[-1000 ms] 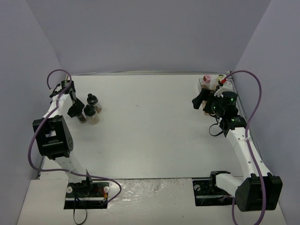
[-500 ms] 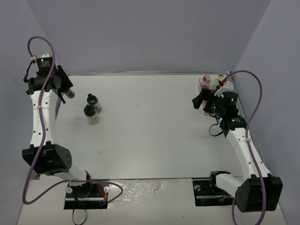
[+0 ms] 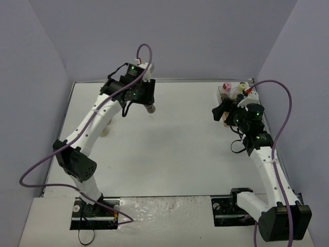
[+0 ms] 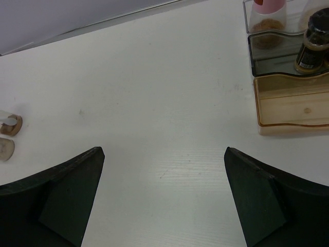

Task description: Organize the condiment bottles

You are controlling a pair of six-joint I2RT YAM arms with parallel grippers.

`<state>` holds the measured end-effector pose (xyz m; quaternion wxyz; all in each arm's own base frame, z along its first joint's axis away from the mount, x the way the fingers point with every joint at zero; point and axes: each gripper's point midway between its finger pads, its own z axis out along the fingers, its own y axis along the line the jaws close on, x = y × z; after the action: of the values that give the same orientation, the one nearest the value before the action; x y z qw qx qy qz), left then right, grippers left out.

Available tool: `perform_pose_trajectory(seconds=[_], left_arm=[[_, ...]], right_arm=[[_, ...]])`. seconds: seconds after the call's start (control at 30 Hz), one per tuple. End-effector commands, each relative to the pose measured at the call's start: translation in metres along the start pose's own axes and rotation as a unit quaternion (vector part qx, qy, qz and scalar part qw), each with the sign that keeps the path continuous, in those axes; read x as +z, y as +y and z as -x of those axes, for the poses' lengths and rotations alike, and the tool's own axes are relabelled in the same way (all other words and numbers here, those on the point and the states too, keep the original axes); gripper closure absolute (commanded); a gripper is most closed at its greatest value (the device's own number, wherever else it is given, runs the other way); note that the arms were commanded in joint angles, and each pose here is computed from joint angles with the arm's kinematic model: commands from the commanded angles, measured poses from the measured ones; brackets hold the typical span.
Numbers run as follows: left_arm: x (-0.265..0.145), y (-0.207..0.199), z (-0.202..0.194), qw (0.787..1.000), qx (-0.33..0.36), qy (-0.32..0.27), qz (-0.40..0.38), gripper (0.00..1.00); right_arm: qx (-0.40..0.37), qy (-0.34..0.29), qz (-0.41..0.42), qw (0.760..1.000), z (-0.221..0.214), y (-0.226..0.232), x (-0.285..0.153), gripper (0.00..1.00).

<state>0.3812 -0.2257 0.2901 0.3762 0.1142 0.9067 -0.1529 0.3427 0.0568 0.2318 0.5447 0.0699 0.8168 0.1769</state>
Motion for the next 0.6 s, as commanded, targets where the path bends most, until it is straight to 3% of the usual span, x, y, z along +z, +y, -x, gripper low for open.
perform_pose_trajectory(seconds=[0.0,0.1,0.3,0.57], left_arm=[[0.03,-0.052,0.009,0.998,0.022,-0.03,-0.044,0.88],[0.062,-0.085,-0.011,0.997,0.047,0.001,-0.062,0.85],[0.105,-0.114,-0.043,0.994,0.076,0.041,-0.064,0.84],[0.141,-0.119,-0.084,0.991,0.083,0.091,-0.061,0.83]], right_arm=[[-0.013,-0.037,0.015,0.999,0.018,0.009,-0.007,0.0],[-0.015,-0.037,0.01,0.999,0.016,0.008,-0.01,0.0],[-0.015,-0.023,0.007,1.0,0.006,0.004,-0.008,0.0],[-0.018,-0.016,0.003,1.0,0.001,0.001,-0.007,0.0]])
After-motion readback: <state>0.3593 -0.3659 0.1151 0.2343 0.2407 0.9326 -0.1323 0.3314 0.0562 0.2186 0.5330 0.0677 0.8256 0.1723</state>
